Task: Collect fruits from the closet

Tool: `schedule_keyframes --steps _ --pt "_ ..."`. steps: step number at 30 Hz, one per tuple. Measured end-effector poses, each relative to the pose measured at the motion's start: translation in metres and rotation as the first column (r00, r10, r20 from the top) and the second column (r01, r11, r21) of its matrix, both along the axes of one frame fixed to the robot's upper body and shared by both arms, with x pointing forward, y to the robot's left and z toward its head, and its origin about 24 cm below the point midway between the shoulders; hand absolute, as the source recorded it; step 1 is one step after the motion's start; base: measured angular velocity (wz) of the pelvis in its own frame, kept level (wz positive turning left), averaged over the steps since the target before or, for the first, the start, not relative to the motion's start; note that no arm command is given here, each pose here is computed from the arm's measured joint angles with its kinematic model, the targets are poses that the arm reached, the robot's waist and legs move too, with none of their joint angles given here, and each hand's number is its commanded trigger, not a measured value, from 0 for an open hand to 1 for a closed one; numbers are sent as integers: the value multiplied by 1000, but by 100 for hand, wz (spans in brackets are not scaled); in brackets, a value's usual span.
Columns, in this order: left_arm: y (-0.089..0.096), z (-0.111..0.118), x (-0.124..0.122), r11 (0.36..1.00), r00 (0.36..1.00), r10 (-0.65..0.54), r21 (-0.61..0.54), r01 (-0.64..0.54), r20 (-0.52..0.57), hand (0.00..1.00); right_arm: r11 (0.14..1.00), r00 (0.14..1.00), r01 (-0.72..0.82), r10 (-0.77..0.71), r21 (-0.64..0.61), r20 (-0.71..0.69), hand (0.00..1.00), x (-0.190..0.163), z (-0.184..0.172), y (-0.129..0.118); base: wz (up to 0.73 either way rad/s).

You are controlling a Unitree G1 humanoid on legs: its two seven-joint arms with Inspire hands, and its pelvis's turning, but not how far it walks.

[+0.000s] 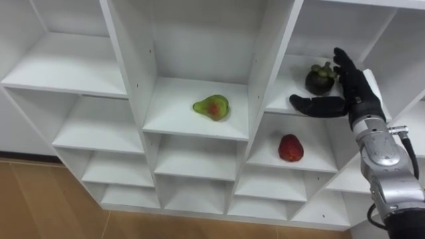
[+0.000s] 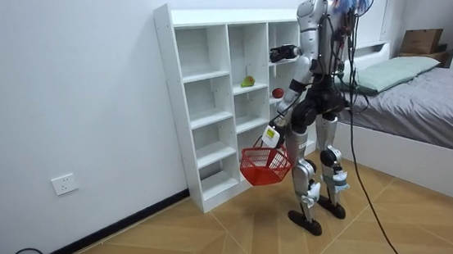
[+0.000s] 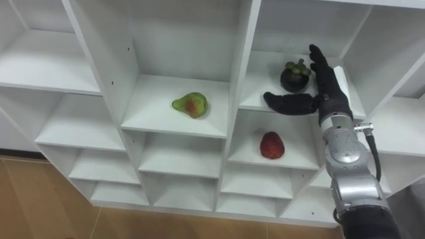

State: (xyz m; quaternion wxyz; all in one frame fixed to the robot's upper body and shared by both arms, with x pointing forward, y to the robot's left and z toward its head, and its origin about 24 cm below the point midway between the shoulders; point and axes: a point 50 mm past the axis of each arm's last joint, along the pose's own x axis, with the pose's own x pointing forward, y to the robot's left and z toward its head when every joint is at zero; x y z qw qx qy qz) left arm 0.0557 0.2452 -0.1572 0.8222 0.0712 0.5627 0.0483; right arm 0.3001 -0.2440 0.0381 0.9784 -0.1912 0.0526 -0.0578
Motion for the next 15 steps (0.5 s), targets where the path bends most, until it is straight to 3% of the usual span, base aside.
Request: schedule_keyframes --steps 1,3,15 --pt "0 0 1 1000 1000 -2 -1 2 2 100 1000 1000 -2 2 -1 -2 65 0 0 0 0" --pt "0 1 2 1000 1000 -5 -2 5 7 100 1000 1000 -10 10 -7 -8 100 0 -1 -1 0" --pt "1 2 4 1000 1000 -29 4 29 12 100 997 1000 -2 1 -81 -10 100 -1 4 -11 0"
